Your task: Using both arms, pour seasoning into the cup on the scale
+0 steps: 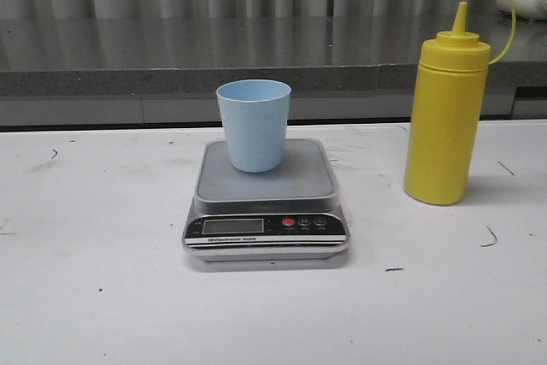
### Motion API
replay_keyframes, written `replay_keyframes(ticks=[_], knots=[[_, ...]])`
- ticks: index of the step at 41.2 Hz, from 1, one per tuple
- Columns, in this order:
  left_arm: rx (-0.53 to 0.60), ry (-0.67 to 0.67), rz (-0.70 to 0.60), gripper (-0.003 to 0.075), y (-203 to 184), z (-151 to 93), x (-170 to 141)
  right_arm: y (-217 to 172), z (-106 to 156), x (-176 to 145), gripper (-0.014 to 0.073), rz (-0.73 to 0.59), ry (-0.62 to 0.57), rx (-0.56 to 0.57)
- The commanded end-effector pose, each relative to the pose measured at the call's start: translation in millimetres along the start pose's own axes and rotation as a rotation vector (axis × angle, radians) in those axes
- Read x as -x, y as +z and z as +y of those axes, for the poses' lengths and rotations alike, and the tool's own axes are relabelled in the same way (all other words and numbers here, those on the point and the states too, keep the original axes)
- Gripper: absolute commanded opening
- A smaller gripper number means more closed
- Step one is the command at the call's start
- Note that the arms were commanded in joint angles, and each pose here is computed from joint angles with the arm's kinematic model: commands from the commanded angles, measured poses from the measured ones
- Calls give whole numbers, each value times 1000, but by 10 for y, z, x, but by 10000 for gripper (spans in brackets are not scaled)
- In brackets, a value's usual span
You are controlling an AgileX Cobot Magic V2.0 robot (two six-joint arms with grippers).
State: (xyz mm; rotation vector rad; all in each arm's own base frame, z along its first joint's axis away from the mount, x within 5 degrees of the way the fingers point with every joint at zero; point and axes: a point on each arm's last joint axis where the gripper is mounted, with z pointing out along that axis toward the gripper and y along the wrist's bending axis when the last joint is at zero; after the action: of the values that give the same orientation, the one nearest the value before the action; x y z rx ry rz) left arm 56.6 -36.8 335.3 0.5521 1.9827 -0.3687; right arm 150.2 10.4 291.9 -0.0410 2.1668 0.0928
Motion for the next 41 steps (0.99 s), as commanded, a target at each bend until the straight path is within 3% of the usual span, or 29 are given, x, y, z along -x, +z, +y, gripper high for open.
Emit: replay_keyframes(ticks=[1,10,19,30,41], knots=[[-11,-3,-96,388,-39,-10,133,-3,12,224,542,-157,9,6],[-11,-3,-96,388,-39,-10,133,263,136,259,614,-142,-25,61],[-11,-3,-96,388,-39,-10,133,679,253,168,614,-61,-36,94],[-11,-3,-96,388,-39,-10,133,1043,207,-224,614,-275,-41,47],[-11,-3,-96,388,-39,-10,133,1451,300,-431,614,-301,-45,102]])
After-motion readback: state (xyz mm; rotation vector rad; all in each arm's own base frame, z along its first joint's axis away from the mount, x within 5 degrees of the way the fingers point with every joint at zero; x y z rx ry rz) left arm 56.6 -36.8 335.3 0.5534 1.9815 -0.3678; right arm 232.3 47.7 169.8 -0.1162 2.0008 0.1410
